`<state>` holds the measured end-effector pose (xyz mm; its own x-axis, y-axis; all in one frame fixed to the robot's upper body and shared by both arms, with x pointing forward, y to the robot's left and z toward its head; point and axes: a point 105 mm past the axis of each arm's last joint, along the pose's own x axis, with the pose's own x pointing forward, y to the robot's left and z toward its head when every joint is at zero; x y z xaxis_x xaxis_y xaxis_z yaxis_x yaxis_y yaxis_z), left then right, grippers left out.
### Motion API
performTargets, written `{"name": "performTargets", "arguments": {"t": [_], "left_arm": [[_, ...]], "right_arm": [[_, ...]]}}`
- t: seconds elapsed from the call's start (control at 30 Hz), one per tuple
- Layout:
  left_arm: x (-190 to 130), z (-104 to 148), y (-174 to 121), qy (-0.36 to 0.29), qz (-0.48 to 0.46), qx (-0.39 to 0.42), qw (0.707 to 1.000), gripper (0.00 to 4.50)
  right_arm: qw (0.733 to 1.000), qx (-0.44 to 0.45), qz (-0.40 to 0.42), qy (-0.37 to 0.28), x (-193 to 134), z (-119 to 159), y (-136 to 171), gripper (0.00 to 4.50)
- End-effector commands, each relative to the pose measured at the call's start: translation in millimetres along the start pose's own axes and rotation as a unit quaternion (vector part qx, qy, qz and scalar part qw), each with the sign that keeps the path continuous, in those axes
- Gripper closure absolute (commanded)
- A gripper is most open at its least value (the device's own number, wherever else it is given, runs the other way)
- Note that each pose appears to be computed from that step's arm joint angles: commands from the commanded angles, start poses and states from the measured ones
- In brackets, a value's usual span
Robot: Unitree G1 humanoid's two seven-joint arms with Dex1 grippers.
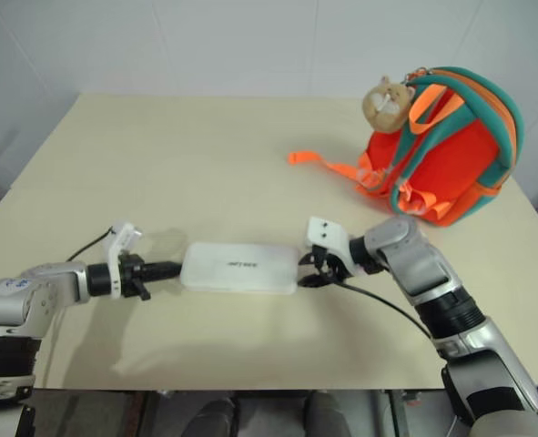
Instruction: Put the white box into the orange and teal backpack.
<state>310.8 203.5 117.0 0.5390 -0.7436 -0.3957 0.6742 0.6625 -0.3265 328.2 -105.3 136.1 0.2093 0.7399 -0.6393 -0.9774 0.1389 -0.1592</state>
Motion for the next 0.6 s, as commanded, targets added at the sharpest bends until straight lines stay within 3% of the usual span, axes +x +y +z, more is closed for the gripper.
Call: {"name": "performTargets", "arguments": {"t": [0.03, 0.17, 0.53, 0.6], "left_arm": [[-13.1, 10.3, -3.6, -0.017, -0.002, 0.02, 1.0, 4.5], [-25.2, 12.4, 2.2, -0.023, 0.017, 0.022, 0.999, 4.5], [-56.6, 27.8, 12.6, -0.066, 0.057, 0.067, 0.994, 4.5], [-62.4, 38.7, 15.0, -0.097, 0.065, 0.088, 0.989, 4.13]], "right_arm": [[0.999, -0.029, -0.015, -0.013, -11.9, 12.9, -5.7, 3.1], [0.999, -0.031, -0.027, -0.009, -14.6, 11.2, -11.2, 4.35], [0.999, -0.037, -0.034, 0.0, -19.3, 5.7, -17.0, 4.38], [0.999, -0.038, -0.038, 0.004, -20.6, 3.4, -18.7, 4.38]]}}
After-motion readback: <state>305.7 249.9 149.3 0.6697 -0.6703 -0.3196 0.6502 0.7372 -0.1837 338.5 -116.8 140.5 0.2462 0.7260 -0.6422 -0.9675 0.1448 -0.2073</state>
